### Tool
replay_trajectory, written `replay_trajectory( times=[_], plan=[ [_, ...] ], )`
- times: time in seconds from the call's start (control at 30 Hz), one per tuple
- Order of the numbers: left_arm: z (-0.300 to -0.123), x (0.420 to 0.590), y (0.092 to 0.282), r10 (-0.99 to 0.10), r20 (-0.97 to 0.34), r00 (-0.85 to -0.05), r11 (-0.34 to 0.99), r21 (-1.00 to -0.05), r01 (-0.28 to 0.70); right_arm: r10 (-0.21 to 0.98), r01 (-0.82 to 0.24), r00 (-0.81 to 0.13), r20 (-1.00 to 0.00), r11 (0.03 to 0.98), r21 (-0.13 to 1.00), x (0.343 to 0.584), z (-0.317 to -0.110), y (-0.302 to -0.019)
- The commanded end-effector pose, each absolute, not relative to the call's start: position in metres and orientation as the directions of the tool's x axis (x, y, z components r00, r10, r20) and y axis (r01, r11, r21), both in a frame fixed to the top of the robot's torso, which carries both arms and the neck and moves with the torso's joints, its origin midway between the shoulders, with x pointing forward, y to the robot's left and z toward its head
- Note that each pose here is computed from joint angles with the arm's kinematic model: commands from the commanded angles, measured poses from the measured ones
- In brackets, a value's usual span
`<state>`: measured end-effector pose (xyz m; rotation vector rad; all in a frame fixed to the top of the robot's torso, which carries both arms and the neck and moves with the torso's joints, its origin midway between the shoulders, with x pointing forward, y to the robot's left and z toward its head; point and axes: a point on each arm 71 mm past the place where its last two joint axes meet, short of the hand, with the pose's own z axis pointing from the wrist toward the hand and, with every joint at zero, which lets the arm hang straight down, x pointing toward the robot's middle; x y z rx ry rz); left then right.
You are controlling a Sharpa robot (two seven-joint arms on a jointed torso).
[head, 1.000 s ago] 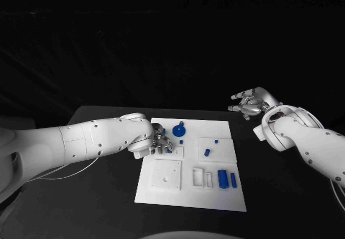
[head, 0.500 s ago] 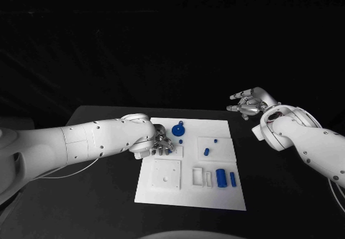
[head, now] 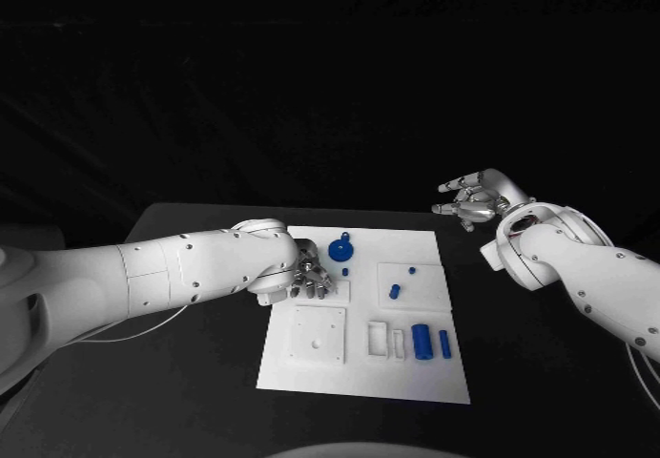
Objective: Assemble the parts on the task board
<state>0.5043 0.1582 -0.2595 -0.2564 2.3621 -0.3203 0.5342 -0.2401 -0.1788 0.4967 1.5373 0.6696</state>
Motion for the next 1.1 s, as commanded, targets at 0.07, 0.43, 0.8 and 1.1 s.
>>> replay_trajectory(
  times=[0.07, 0.43, 0.8, 1.1],
  plan=[
    [-0.262, 0.504, 0.163, -0.260, -0.646, -0.717, 0.956, -0.279, -0.095, 0.665, -0.094, -0.092, -0.741, 0.735, 0.672, 0.534, -0.179, -0.239],
    [-0.262, 0.504, 0.167, -0.290, -0.646, -0.706, 0.947, -0.302, -0.112, 0.667, -0.089, -0.089, -0.739, 0.734, 0.673, 0.534, -0.181, -0.241],
    [-0.254, 0.501, 0.176, -0.375, -0.623, -0.686, 0.913, -0.378, -0.156, 0.671, -0.078, -0.088, -0.736, 0.732, 0.677, 0.533, -0.184, -0.242],
    [-0.225, 0.519, 0.194, -0.471, -0.598, -0.649, 0.870, -0.438, -0.227, 0.674, -0.075, -0.095, -0.733, 0.729, 0.680, 0.533, -0.185, -0.242]
  ],
)
